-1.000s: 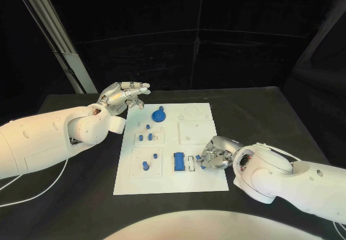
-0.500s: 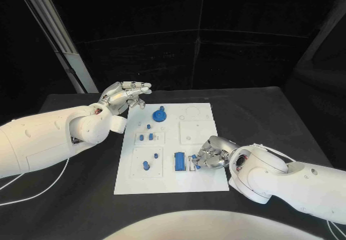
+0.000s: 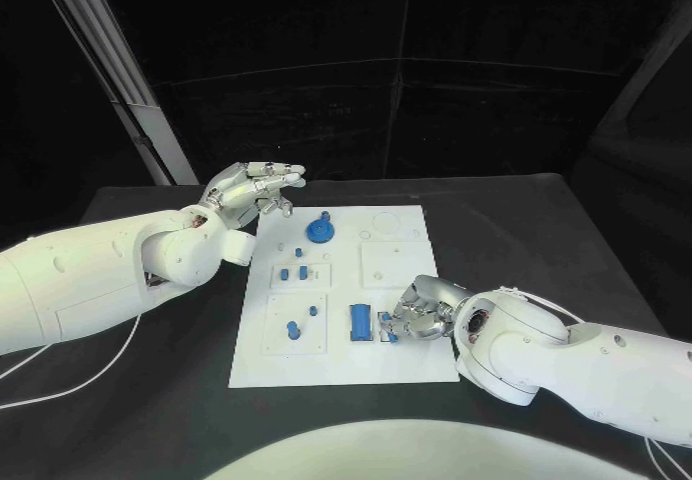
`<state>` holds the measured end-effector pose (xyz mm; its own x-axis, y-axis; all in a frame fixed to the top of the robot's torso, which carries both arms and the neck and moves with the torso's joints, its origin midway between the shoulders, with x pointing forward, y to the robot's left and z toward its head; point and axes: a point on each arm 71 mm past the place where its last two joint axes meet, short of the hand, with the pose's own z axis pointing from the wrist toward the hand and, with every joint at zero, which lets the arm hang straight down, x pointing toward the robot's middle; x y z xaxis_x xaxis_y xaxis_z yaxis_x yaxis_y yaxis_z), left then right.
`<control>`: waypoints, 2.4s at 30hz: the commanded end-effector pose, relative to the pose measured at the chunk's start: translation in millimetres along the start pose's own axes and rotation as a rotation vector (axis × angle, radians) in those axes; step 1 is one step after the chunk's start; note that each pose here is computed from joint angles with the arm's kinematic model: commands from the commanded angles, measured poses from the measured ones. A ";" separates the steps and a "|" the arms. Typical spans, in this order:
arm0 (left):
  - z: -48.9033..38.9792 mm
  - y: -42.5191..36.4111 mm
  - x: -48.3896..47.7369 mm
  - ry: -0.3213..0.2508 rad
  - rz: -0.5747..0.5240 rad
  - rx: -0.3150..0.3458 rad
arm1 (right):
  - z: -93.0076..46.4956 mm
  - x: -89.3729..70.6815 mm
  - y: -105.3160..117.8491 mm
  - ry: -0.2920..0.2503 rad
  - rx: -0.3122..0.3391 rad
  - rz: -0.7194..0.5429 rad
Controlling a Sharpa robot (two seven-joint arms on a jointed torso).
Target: Assemble the parts on the task board
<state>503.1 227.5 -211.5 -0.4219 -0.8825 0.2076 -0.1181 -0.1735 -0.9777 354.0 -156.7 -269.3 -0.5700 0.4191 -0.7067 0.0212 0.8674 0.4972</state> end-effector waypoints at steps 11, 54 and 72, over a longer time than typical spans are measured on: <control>0.5 -1.3 1.8 0.011 -0.007 0.006 | 2.3 1.3 2.3 0.007 -0.003 -0.027; 0.6 -0.9 0.3 0.011 -0.007 0.000 | -3.7 -3.6 0.7 -0.020 -0.049 -0.095; -0.2 -1.0 -1.5 0.007 -0.006 -0.003 | -4.9 -3.6 -0.2 -0.009 -0.062 -0.116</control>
<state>503.7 229.7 -212.0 -0.4196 -0.8839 0.2066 -0.1223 -0.1705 -0.9777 352.7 -161.5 -264.4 -0.5461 0.3472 -0.7624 -0.0693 0.8882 0.4541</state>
